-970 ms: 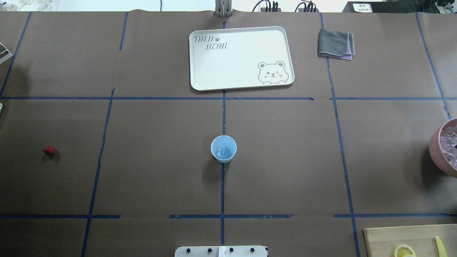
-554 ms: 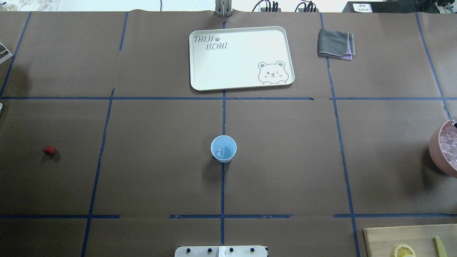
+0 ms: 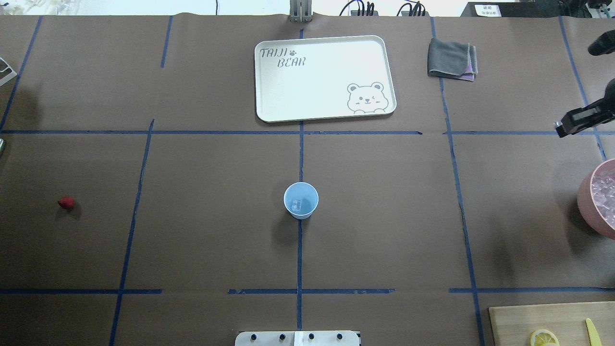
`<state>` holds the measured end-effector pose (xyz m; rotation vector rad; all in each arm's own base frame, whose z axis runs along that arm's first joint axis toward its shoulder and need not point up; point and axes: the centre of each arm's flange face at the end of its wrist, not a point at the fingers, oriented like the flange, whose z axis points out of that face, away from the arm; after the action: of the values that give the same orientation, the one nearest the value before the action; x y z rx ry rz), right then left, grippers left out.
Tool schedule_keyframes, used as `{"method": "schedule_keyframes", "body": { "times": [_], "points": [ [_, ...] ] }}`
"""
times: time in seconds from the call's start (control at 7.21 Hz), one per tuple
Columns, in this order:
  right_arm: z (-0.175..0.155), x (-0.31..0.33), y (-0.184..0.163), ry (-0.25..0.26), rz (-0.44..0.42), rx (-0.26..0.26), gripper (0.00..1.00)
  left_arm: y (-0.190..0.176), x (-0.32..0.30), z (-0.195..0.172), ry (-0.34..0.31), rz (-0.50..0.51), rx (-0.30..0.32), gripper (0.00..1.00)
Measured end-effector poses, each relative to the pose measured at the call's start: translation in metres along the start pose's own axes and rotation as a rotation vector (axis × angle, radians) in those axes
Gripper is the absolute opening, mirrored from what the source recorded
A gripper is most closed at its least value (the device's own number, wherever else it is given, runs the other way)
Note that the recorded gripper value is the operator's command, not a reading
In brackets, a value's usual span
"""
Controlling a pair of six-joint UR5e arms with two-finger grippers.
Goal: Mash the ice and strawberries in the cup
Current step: 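Grasp another ice cube from the pink bowl with the right gripper, then carry the ice cube over the blue cup and release it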
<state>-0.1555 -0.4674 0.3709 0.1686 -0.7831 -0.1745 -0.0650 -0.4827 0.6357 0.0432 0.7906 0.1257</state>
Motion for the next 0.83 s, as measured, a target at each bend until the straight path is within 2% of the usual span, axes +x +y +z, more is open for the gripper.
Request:
{"method": "schedule_keyframes", "body": {
  "times": [0.14, 0.42, 0.83],
  "points": [
    [0.01, -0.061, -0.012, -0.017, 0.038, -0.015, 0.0, 0.0, 0.0, 0.0, 0.0, -0.001, 0.0, 1.0],
    [0.021, -0.185, -0.031, 0.004, 0.101, -0.046, 0.0, 0.0, 0.0, 0.0, 0.0, -0.001, 0.0, 1.0],
    [0.057, -0.35, -0.04, 0.034, 0.214, -0.054, 0.0, -0.002, 0.001, -0.002, 0.0, 0.003, 0.005, 1.0]
  ]
}}
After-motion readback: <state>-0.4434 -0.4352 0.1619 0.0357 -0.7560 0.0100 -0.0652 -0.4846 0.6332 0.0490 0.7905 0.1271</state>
